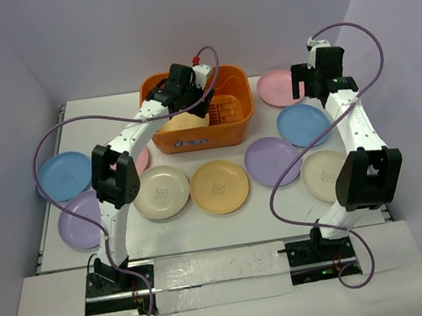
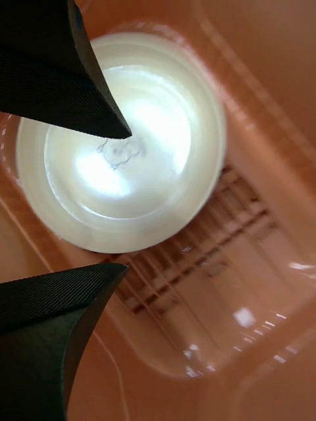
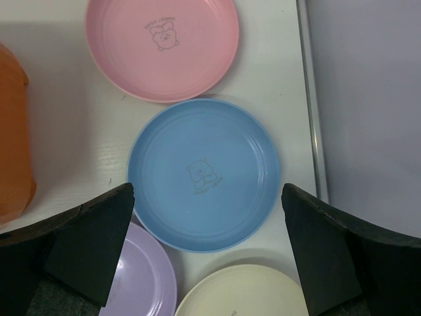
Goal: Place the plates into the plastic bin on the countertop
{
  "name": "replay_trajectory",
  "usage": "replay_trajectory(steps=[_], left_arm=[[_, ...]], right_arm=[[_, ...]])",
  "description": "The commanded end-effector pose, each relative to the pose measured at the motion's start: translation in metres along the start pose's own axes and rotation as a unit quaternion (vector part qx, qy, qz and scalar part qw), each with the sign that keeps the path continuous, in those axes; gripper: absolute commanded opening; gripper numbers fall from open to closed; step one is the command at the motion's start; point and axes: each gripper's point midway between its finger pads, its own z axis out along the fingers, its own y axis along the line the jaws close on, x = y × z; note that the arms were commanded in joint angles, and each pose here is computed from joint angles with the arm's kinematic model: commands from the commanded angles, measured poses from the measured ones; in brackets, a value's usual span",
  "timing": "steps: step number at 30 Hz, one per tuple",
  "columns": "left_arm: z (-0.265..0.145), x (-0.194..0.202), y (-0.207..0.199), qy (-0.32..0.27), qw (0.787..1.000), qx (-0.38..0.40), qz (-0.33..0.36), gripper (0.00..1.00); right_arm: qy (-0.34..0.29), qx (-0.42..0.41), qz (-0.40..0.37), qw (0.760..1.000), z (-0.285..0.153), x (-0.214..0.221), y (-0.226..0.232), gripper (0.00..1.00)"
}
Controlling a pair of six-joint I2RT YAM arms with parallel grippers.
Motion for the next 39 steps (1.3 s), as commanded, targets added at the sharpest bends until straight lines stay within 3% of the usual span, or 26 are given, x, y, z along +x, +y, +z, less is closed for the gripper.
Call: replay_trajectory(steps=[1, 5, 8, 16, 24, 29, 39], left_arm=[[-0.055, -0.089, -0.003, -0.136, 0.991, 0.007, 0.017, 0.83], [-0.127, -0.154, -0.002, -0.266, 0.964, 0.006, -0.001, 0.92], [-0.162, -0.179, 0.007, -0.315, 0.948, -0.019, -0.027, 0.97], [-0.238, -0.199, 0.034, -0.382, 0.919, -0.085, -0.051, 0.99], [-0.267, -0.171, 0.069, -0.365, 0.917, -0.146, -0.062, 0.99], [-0.264, -0.143, 0.108, -0.325, 0.92, -0.181, -0.128, 0.99], [-0.262, -0.111, 0.115, -0.291, 0.928, -0.213, -0.094, 0.99]], right_arm=[[-0.036, -0.002, 0.027, 0.999, -0.012, -0.025, -0.004, 1.0], [-0.027, 0.009, 0.08, 0.996, 0.003, -0.026, -0.011, 0.97], [-0.017, 0.024, 0.126, 0.992, 0.025, -0.029, -0.02, 0.95], [0.019, 0.064, 0.221, 0.973, 0.098, -0.027, -0.048, 0.89], [0.047, 0.056, 0.241, 0.968, 0.169, -0.01, -0.052, 0.84], [0.051, 0.036, 0.235, 0.97, 0.199, -0.003, -0.046, 0.78], [0.095, -0.007, 0.246, 0.965, 0.224, 0.022, -0.025, 0.65]])
